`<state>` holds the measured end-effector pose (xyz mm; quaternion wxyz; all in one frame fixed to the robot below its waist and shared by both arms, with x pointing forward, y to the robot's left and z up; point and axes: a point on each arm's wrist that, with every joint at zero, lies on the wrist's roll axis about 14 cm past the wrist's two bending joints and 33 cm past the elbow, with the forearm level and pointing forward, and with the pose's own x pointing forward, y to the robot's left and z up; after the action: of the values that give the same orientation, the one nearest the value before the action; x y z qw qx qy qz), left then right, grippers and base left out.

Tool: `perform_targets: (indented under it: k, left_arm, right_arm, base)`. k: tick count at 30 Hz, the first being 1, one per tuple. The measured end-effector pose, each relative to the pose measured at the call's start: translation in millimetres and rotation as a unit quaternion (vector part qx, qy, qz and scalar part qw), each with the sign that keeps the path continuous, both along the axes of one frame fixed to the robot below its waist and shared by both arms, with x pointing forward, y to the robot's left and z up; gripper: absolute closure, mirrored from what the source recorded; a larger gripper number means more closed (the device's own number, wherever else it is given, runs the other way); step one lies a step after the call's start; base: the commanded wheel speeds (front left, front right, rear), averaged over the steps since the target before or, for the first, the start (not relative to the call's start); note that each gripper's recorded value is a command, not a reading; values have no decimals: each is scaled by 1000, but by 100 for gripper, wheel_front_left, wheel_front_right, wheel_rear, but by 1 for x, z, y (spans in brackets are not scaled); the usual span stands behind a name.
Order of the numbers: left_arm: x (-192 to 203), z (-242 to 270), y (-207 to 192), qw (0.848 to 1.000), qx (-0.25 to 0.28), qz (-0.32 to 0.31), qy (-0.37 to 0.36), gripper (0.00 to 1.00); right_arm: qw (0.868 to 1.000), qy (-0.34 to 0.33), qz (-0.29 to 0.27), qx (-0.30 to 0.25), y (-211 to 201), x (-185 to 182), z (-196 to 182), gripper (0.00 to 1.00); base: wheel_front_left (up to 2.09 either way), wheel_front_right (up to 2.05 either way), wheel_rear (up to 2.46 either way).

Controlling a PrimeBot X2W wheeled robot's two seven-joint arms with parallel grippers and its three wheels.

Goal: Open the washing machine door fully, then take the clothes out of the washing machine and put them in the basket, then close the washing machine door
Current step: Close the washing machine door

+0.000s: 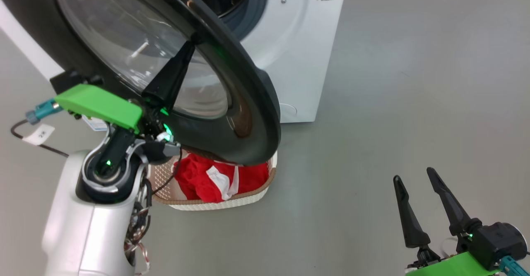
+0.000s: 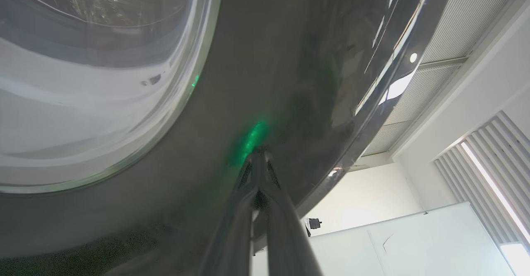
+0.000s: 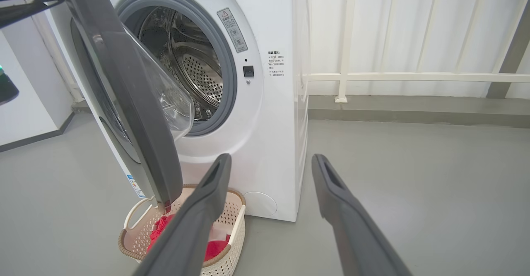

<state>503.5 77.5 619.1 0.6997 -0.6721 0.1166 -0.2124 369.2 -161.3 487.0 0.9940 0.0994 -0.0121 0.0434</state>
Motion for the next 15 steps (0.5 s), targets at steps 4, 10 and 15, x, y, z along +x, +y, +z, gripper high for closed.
perform_targets:
  k: [4,10,15]
  left_arm:
    - [8,-5,-10,1000,3,-11,2,100]
    - [23,-12,-19,1000,3,-11,6,100]
    - [36,-15,-26,1000,2,-7,6,100]
  right_arm:
    - [1000,0,-8,-2,-5,2,-1,0]
    - [1000,10,-18,-4,-11,2,-6,0]
    - [1000,16,-25,-5,-16,3,-11,0]
  base:
    - [0,0,0]
    - [0,0,0]
    - [0,0,0]
